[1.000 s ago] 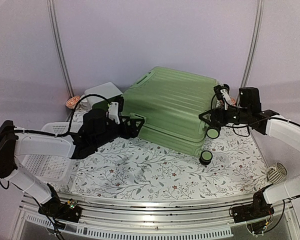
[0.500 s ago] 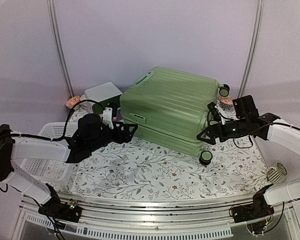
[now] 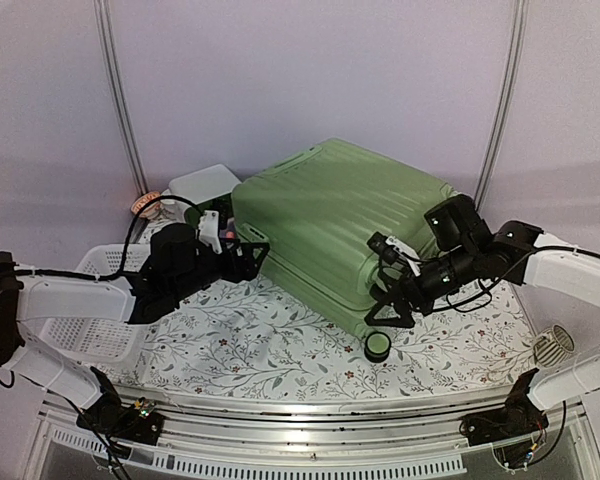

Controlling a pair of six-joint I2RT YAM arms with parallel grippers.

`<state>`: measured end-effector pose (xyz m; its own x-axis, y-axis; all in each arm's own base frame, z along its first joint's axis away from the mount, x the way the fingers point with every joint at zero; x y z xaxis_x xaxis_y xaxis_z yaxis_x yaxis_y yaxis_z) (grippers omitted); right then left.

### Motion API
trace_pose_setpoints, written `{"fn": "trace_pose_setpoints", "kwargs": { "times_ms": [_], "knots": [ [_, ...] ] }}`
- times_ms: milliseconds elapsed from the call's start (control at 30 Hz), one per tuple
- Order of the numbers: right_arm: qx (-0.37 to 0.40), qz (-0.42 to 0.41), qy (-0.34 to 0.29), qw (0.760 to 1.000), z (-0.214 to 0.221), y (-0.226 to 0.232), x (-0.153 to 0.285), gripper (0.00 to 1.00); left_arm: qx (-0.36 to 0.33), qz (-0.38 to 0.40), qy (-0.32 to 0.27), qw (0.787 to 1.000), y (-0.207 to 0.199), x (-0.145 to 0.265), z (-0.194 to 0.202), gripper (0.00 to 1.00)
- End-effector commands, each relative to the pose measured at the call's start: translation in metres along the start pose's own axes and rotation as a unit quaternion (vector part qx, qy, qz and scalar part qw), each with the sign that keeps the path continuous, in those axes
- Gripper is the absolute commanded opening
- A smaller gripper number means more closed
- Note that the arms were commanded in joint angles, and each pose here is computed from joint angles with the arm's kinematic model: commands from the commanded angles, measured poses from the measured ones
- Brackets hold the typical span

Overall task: Open, take out, and arrange the luggage
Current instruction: Adjust the luggage at the center of the board.

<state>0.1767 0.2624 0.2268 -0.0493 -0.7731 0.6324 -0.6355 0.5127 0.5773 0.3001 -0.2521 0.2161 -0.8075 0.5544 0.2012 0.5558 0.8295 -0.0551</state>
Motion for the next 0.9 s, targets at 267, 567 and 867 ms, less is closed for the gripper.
{"fn": "trace_pose_setpoints", "kwargs": {
  "times_ms": [267, 567, 867],
  "knots": [
    [0.028, 0.097, -0.138, 0.985, -0.066, -0.001, 0.071, 0.99, -0.012, 0.026, 0.0, 1.0, -0.005, -0.004, -0.017, 0.86],
    [-0.121, 0.178, -0.316, 0.924, -0.1, -0.094, 0.166, 0.99, 0.015, 0.069, 0.023, 0.997, -0.016, -0.005, -0.008, 0.85],
    [-0.173, 0.163, -0.355, 0.904, -0.144, -0.169, 0.201, 0.99, 0.053, 0.079, 0.009, 0.995, -0.013, -0.002, -0.013, 0.87]
  ]
}}
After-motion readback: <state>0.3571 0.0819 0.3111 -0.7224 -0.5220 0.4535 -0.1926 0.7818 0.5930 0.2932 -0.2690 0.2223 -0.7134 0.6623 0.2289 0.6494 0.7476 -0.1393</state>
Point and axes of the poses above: each gripper's point midway between its finger pads, its own x axis back along the fingers, its own y axis along the line the jaws close on, z = x × y, the point moved 4 cm from there along x, back along the fingers, and after that the axes turned 15 degrees about -x, right-handed, at the moved point
